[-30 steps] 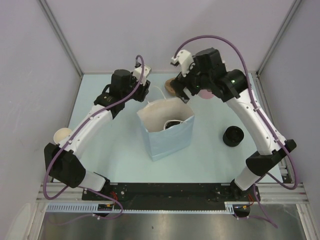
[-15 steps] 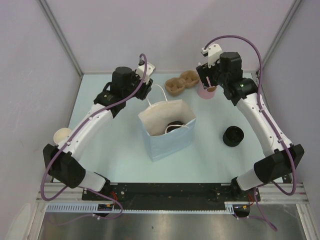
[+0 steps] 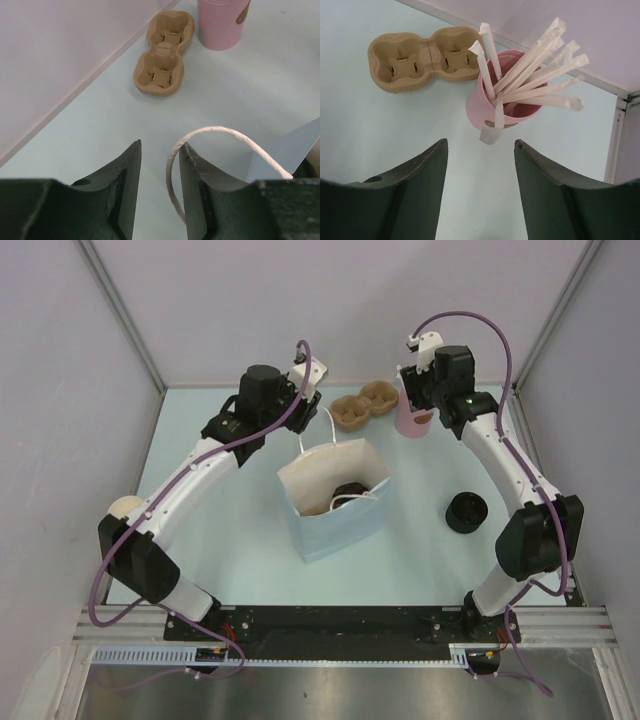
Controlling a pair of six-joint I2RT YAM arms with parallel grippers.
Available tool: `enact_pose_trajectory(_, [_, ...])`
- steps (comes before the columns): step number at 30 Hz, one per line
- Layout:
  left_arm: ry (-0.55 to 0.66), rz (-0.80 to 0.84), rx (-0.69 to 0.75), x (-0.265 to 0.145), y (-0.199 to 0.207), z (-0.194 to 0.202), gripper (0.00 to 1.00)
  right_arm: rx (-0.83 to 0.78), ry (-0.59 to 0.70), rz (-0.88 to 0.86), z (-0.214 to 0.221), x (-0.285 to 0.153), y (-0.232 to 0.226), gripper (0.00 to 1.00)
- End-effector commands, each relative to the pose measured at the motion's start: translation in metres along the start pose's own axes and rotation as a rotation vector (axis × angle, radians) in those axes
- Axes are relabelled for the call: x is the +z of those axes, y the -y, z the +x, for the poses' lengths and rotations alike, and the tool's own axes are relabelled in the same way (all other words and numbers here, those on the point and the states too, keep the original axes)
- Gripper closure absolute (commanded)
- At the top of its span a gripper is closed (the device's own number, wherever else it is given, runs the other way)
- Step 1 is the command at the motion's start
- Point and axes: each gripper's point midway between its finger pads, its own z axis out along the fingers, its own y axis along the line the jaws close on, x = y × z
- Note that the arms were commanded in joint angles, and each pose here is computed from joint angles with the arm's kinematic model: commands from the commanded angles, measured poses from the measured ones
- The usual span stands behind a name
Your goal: Pack the takeout coffee
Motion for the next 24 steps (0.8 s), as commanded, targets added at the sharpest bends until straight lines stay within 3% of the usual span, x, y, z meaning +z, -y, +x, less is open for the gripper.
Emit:
enact_pose_trajectory(1, [0.064, -0.012, 0.029, 0.000, -0.001, -0.033, 0.59, 0.040, 0.039, 0.020, -0.011, 0.018, 0.004, 0.44])
enact_pose_trajectory(16, [0.085, 0.014, 0.054, 0.010, 0.012, -0.048, 0.60, 0.061, 0.021, 0.090, -0.001, 0.043, 0.017, 0.51])
enact_pose_trajectory(19, [0.090, 0.020, 0.054, 0.011, 0.014, -0.051, 0.60, 0.063, 0.017, 0.111, 0.001, 0.046, 0.022, 0.55])
enact_pose_trajectory(24, [0.106, 0.024, 0.054, 0.012, 0.016, -0.056, 0.61, 0.069, 0.014, 0.122, 0.005, 0.048, 0.025, 0.69])
